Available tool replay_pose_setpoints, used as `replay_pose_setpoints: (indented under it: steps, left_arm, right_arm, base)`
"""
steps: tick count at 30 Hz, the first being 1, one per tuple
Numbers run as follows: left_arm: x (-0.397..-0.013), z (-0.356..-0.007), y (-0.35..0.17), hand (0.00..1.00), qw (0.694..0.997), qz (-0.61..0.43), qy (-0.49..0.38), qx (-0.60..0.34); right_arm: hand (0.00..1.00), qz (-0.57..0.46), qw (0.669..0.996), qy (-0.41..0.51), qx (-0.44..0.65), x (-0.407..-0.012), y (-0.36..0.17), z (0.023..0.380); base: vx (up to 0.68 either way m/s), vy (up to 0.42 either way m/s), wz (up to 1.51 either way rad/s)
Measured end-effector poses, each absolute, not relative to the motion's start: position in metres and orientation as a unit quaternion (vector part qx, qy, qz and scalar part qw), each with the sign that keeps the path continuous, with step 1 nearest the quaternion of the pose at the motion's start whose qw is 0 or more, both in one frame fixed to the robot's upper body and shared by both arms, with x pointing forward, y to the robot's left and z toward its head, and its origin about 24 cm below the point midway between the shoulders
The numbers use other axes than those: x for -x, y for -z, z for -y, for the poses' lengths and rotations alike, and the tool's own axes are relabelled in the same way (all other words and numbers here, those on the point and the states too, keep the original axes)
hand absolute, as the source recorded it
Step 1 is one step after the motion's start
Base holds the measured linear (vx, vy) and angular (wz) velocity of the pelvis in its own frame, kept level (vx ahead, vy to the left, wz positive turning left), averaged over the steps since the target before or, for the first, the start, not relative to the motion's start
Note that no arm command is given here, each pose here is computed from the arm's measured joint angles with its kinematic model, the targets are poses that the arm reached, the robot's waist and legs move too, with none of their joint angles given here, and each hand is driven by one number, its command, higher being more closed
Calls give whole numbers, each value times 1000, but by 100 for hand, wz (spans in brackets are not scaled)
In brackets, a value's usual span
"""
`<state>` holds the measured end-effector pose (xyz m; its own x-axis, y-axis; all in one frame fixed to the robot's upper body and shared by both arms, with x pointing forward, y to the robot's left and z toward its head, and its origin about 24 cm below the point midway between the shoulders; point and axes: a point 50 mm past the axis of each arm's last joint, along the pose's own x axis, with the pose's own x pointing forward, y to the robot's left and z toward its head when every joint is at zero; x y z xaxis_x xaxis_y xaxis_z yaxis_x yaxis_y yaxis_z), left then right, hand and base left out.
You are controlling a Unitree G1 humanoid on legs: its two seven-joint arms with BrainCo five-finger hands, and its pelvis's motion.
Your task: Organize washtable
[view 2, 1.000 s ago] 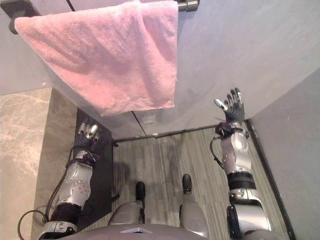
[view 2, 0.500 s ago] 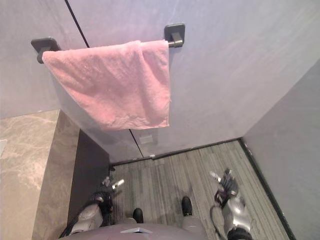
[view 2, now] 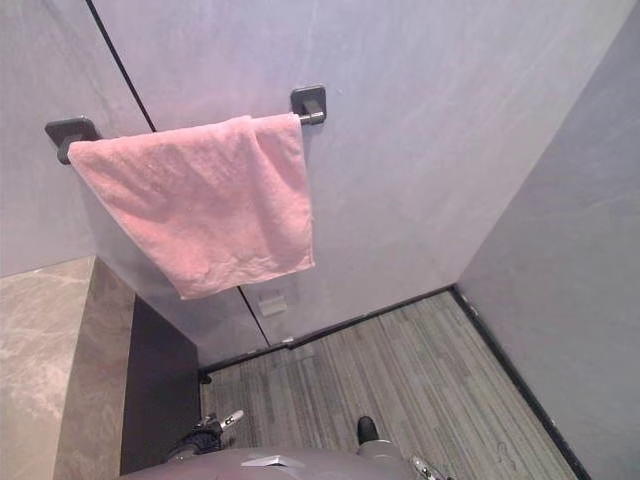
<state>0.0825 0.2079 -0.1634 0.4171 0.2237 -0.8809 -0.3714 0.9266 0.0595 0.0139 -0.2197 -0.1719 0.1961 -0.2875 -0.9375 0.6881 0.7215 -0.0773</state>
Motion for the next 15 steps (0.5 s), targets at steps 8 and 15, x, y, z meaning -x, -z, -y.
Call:
replay_pose_setpoints:
  steps: [8, 15]
  left_arm:
    - [-100, -214, 155, 0, 858, -467, -200, 76]
    - [-81, -208, 160, 0, 845, -489, -199, 80]
  right_arm:
    - [0, -512, 799, 280, -144, -62, 166, 224]
    - [0, -467, 829, 282, -122, -84, 157, 239]
  base:
    - [-57, -148, 88]
    - [-165, -93, 103]
